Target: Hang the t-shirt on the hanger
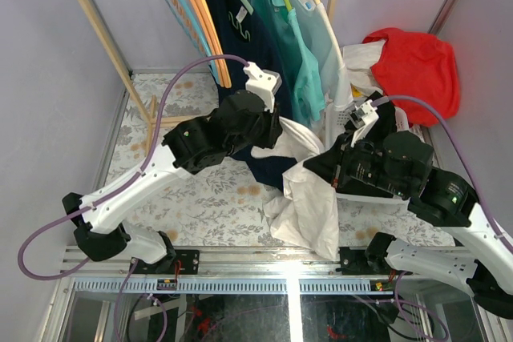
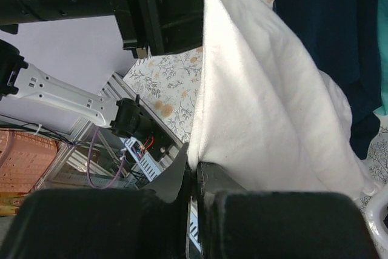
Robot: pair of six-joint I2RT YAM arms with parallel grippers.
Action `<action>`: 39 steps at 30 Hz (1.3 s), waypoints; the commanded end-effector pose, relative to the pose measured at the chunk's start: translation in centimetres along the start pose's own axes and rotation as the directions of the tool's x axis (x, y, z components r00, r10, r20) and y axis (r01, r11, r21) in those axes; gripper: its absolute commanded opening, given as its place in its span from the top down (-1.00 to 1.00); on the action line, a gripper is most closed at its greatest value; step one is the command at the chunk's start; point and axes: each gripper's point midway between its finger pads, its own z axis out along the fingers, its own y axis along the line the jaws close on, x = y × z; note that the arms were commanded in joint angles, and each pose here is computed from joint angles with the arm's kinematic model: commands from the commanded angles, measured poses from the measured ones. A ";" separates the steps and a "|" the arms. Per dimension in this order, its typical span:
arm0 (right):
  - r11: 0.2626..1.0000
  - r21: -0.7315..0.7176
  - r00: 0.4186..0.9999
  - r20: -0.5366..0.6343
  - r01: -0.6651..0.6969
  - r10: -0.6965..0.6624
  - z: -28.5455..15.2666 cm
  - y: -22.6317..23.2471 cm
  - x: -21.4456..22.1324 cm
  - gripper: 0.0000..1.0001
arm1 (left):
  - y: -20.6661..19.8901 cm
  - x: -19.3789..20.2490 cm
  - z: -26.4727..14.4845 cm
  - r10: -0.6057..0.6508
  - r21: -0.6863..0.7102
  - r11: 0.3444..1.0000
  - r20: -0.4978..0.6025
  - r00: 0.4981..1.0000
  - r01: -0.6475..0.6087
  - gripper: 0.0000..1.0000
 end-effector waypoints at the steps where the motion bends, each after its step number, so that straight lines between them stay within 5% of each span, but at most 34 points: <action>1: 0.998 -0.059 0.995 0.096 0.025 -0.019 -1.4 1.8 -2.9 1.00 | 0.7 -1.3 -0.4 0.006 0.011 1.000 0.072 0.997 -0.007 0.39; 9: 0.988 -0.135 0.991 0.122 0.071 -0.055 -3.0 3.8 -4.4 1.00 | 1.3 0.5 -2.6 -0.001 0.073 0.997 0.120 0.993 -0.008 -0.07; 25: 0.970 -0.202 0.978 0.188 0.131 -0.093 -5.8 6.4 -7.5 1.00 | 0.3 6.5 -6.6 -0.091 0.360 0.933 0.188 0.978 0.018 -0.27; 39: 0.965 -0.214 0.966 0.238 0.151 -0.099 -6.5 7.9 -10.2 1.00 | -0.6 9.7 -6.0 -0.174 0.518 0.855 0.308 0.935 -0.012 -0.41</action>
